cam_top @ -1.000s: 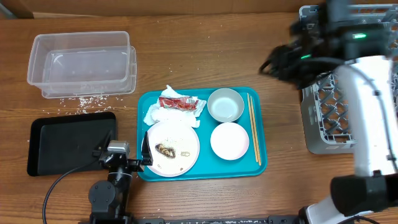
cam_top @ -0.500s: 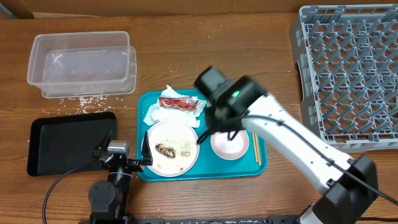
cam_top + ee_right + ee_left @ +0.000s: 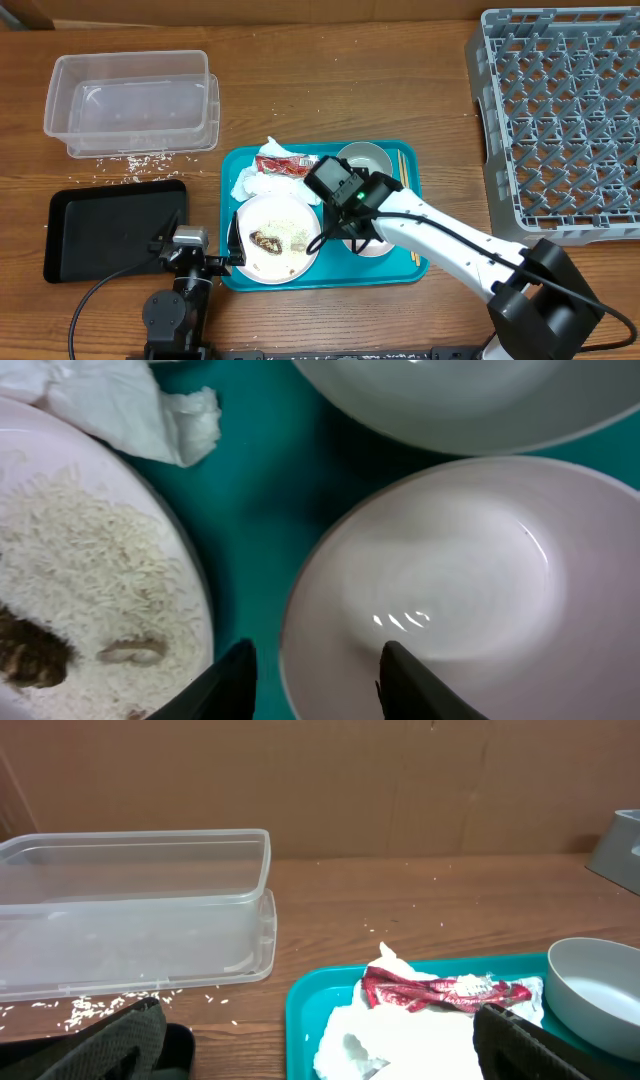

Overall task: Sort waste into correct bins and load items into the dishwasher
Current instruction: 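Carry the white bowl to the dish rack and release it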

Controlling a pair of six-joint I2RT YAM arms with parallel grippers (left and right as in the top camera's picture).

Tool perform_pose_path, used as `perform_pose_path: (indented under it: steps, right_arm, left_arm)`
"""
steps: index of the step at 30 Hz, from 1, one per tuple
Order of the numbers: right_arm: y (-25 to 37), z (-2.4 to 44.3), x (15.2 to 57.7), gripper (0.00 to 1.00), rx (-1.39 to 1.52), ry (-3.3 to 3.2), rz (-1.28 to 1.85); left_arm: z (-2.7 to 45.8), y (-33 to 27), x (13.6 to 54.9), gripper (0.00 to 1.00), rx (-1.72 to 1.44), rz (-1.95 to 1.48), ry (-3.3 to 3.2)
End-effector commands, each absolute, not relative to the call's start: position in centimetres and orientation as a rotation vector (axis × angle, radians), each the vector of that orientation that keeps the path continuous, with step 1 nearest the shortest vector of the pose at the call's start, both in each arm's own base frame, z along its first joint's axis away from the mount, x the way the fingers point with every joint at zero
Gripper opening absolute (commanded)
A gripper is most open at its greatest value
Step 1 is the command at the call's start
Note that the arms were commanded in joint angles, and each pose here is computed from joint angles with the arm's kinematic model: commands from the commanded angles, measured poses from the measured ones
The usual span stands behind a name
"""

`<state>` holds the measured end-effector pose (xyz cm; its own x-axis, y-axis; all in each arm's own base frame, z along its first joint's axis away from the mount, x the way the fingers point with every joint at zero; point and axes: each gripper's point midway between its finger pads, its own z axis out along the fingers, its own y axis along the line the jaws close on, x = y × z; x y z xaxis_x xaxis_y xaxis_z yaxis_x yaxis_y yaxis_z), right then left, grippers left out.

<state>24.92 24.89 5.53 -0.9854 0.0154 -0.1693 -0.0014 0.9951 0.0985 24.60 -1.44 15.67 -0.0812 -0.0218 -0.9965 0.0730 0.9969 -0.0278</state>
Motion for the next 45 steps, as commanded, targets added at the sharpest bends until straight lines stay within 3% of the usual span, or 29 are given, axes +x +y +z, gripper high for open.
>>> perform_pose_path:
  steps: [1, 14, 20, 23, 27, 37, 41, 45]
  right_arm:
    - [24.6, 5.2, 25.1, 0.42, 0.049, 2.949, 0.122]
    - [25.6, 3.3, 25.1, 0.4, 0.023, 2.943, 0.075]
    - [25.8, 3.3, 25.2, 0.27, 0.029, 2.943, 0.089]
    - [26.7, 4.0, 24.7, 0.06, 0.021, 2.98, 0.151]
    - [27.5, 5.4, 25.0, 0.04, 0.0, 2.982, 0.184]
    - [24.3, 13.6, 27.2, 0.04, -0.078, 3.0, 0.113]
    - [17.9, 19.1, 31.4, 0.04, 0.132, 2.842, -0.031]
    - [10.7, 24.3, 35.1, 0.04, 0.324, 2.688, 0.014]
  left_arm:
    - [15.7, -1.3, 24.6, 1.0, 0.026, -0.079, 1.645]
    - [15.7, -1.3, 24.6, 1.0, 0.026, -0.079, 1.645]
    - [15.7, -1.3, 24.6, 1.0, 0.026, -0.079, 1.645]
    - [15.7, -1.3, 24.6, 1.0, 0.026, -0.079, 1.645]
    - [15.7, -1.3, 24.6, 1.0, 0.026, -0.079, 1.645]
    - [15.7, -1.3, 24.6, 1.0, 0.026, -0.079, 1.645]
    - [15.7, -1.3, 24.6, 1.0, 0.026, -0.079, 1.645]
    - [15.7, -1.3, 24.6, 1.0, 0.026, -0.079, 1.645]
